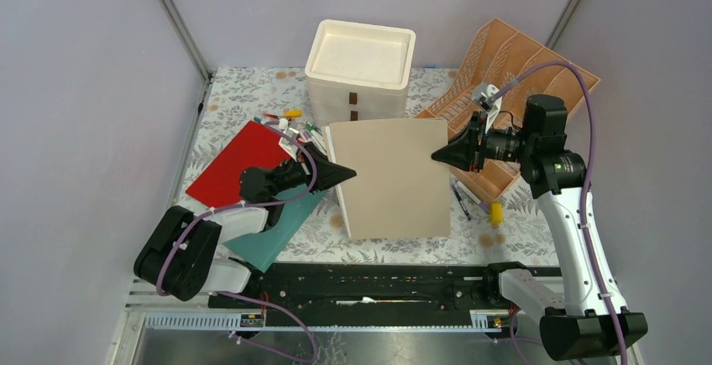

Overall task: Organize the desk
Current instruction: Pick up the folder from the center of the board, then place the folder in the storage box.

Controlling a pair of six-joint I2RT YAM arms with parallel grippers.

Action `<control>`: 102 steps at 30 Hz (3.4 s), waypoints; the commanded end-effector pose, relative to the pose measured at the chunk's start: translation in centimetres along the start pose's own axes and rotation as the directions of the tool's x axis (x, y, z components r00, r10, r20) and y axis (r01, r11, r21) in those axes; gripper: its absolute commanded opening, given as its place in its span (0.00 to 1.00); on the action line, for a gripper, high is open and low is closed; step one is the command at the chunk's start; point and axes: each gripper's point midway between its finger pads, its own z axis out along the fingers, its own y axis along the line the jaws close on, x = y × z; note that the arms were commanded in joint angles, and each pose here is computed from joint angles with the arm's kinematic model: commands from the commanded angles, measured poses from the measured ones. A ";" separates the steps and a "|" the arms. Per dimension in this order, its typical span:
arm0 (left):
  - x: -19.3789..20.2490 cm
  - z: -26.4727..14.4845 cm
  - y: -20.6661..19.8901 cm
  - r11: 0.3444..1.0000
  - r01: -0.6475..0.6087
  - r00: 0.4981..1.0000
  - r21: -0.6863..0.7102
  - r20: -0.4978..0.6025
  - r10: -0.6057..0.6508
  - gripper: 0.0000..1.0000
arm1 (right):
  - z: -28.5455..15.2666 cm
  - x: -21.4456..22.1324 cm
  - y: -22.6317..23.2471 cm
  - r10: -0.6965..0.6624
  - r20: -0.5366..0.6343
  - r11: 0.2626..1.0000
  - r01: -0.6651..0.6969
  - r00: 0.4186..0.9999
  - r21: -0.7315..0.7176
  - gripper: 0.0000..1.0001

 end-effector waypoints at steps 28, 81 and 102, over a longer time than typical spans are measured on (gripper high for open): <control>-0.9 2.0 -3.5 0.981 -0.193 0.970 0.035 -0.145 0.196 0.00 | 2.1 -2.7 2.8 -0.386 -0.287 0.922 0.358 0.877 -0.146 1.00; -2.4 3.0 -3.9 0.965 -0.254 0.962 -0.066 -0.116 0.246 0.31 | 3.2 2.3 5.0 -0.280 -0.409 0.956 0.212 0.868 -0.204 0.00; -3.7 -4.7 0.4 0.776 -0.192 0.975 -0.601 -0.026 0.221 0.99 | -4.5 -2.9 0.3 -0.141 -0.157 0.901 0.193 0.977 0.388 0.00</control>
